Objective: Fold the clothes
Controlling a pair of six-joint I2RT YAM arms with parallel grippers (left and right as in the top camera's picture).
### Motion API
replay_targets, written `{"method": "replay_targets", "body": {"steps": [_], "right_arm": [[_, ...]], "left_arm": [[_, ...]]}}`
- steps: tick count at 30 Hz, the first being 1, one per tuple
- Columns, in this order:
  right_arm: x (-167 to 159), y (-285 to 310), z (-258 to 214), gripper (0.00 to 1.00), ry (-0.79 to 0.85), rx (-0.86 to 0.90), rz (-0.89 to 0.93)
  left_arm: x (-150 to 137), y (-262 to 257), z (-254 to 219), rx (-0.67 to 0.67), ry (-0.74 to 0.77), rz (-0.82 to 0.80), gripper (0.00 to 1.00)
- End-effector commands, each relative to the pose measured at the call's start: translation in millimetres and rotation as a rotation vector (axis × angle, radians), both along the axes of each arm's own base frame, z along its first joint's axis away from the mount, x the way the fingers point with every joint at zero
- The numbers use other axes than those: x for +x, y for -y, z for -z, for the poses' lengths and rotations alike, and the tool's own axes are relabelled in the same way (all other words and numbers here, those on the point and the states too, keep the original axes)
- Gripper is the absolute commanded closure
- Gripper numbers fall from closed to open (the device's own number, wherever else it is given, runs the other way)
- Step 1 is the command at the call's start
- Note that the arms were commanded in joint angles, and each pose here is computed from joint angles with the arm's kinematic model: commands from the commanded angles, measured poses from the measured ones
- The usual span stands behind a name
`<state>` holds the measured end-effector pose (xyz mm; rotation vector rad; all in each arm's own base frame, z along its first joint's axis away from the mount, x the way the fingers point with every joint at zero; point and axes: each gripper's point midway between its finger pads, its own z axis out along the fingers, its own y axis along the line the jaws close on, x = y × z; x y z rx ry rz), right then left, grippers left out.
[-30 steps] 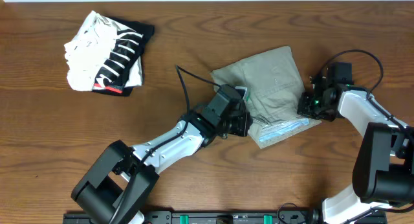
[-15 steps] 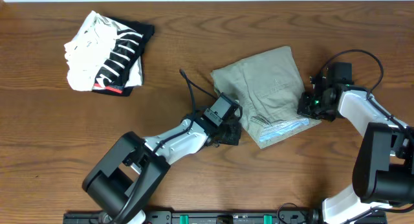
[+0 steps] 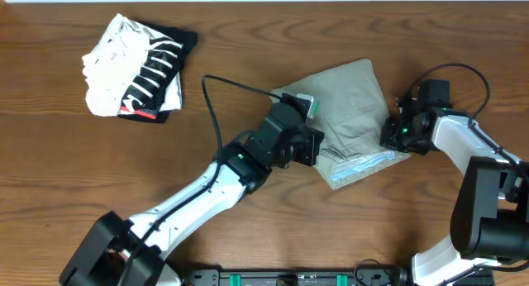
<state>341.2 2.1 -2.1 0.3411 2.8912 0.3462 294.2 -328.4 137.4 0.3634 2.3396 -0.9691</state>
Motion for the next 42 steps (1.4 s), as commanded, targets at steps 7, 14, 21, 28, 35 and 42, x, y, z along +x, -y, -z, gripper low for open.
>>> {"method": "replay_targets", "body": {"steps": [7,14,21,28,35,42], "right_arm": [[-21.5,8.1,23.9,0.98,-0.085,-0.040,0.007],[-21.6,8.1,23.9,0.98,-0.085,-0.040,0.007],[-21.5,8.1,23.9,0.97,-0.085,-0.040,0.007],[-21.6,8.1,23.9,0.96,-0.085,-0.040,0.006],[-21.6,8.3,23.9,0.94,-0.085,-0.040,0.007],[-22.3,8.2,24.0,0.97,-0.088,-0.040,0.007]], "left_arm": [[-4.3,27.3,35.7,-0.060,-0.120,0.072,0.93],[-5.6,43.1,55.3,-0.106,-0.173,0.090,0.93],[-24.5,36.6,77.5,-0.016,-0.236,0.117,0.93],[-32.0,14.4,125.3,0.157,-0.283,0.079,0.93],[-38.4,-2.6,170.4,0.268,-0.351,0.042,0.94],[-33.3,11.0,122.7,0.169,-0.292,0.068,0.94]]}}
